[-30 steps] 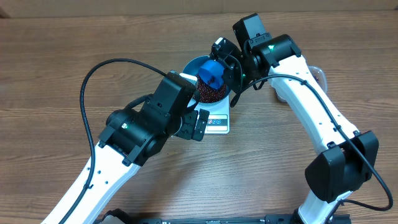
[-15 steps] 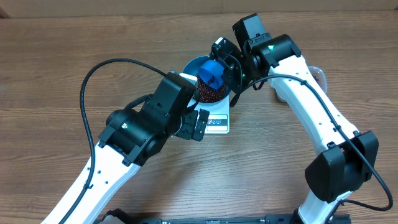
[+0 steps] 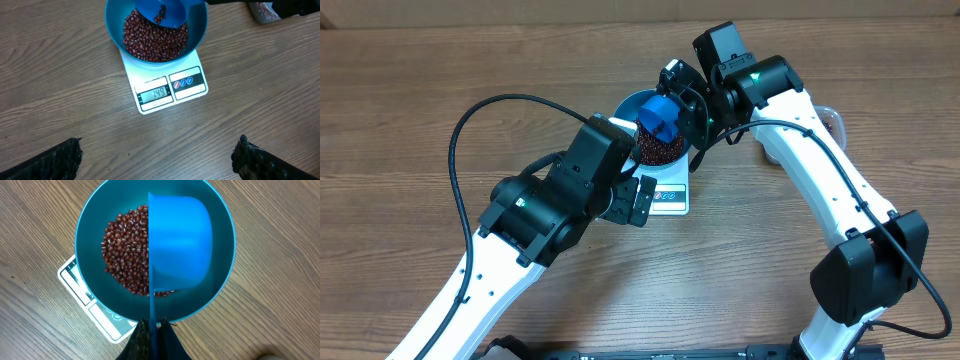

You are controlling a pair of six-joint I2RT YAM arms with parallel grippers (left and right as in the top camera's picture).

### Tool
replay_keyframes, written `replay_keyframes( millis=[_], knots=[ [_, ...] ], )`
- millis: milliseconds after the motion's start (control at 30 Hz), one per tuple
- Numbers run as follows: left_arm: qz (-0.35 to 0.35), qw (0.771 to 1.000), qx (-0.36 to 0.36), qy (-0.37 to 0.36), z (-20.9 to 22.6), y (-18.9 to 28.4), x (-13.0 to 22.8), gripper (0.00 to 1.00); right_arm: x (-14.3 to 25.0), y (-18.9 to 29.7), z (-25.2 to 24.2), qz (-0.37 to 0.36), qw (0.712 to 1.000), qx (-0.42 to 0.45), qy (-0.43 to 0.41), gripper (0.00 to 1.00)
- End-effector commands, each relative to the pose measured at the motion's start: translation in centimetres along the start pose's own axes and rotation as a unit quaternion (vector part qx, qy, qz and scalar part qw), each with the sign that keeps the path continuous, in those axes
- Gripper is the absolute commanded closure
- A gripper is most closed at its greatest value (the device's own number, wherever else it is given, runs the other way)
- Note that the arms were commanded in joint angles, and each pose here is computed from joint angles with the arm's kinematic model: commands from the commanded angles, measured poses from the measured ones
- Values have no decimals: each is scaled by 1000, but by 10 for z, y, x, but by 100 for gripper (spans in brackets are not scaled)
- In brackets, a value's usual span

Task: Scoop item into bowl and weigh 150g on scale
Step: 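Shake the last beans from the blue scoop into the teal bowl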

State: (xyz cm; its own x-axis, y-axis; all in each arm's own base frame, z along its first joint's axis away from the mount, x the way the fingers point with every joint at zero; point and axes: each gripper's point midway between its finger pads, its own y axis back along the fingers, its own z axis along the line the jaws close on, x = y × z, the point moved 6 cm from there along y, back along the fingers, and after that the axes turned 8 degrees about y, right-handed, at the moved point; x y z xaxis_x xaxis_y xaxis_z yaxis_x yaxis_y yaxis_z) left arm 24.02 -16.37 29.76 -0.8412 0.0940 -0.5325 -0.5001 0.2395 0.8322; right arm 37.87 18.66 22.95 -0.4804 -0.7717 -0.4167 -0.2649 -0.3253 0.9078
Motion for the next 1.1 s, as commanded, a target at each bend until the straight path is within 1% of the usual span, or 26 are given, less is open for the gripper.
replay_keyframes(
  millis=[0,100,167,300,1067],
  knots=[
    [-7,1000,-3,-2,1,2,-3,0,-10,13,-1,-20,1000,15,1,96],
    [-7,1000,-3,-2,1,2,-3,0,-9,13,0,-19,1000,9,4,96],
    [-7,1000,-3,-2,1,2,-3,0,-7,13,4,-18,1000,-5,24,96],
    [-7,1000,-3,-2,1,2,-3,0,-8,13,1,-19,1000,4,8,96],
    [-7,1000,-3,-2,1,2,-3,0,-9,13,1,-20,1000,5,7,96]
  ],
)
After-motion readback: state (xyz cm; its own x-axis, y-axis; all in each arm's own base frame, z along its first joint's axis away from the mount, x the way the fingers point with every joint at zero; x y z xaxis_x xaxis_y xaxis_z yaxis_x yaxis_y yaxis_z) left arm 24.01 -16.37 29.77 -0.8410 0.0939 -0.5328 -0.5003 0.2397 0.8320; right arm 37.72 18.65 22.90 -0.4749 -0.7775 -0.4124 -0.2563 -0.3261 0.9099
